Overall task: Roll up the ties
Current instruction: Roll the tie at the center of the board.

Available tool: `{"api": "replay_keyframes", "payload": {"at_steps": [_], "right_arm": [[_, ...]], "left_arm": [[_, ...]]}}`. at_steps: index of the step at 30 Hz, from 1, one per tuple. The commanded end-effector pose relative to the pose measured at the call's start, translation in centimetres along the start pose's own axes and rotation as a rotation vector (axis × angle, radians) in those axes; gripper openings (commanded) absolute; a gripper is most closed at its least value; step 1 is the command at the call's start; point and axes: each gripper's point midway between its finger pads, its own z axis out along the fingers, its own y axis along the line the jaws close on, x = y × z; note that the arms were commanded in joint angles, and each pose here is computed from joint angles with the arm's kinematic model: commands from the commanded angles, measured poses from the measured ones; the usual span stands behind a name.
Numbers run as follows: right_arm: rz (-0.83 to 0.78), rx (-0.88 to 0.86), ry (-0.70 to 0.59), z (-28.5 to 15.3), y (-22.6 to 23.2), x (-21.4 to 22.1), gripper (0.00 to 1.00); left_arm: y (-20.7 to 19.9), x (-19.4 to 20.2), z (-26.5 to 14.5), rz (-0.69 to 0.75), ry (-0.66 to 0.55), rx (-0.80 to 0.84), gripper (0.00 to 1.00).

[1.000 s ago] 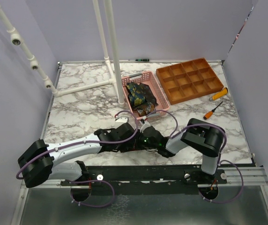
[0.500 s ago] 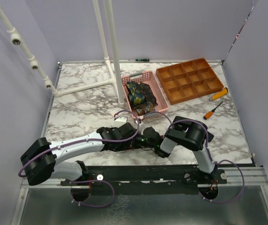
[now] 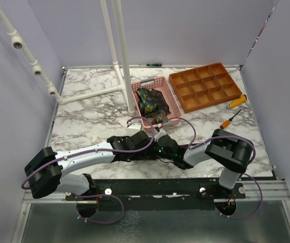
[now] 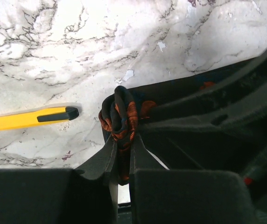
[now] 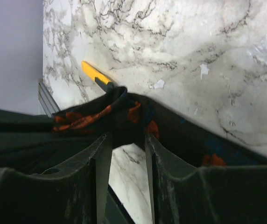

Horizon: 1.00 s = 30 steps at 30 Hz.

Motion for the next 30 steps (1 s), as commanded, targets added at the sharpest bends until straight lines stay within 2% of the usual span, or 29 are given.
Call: {"api": "replay_keyframes", "payload": {"at_steps": [1,16,30], "right_arm": [[-0.023,0.01,0.005,-1.4,0.3,0.4,0.4],[-0.055,0.255,-0.154,-9.4,-5.5,-1.4,0.4],[0.017,0.347,-0.256,-15.0,-9.1,-1.6,0.39]], "left_arm": [[-1.5,-3.0,0.1,-0.04,-0.097,0.004,0.0],[-0.5,-3.2,1.0,0.136,-0.082,-0.243,0.0],[-1.6,-2.8,2.8,0.431,-0.062,-0.542,0.0]]}}
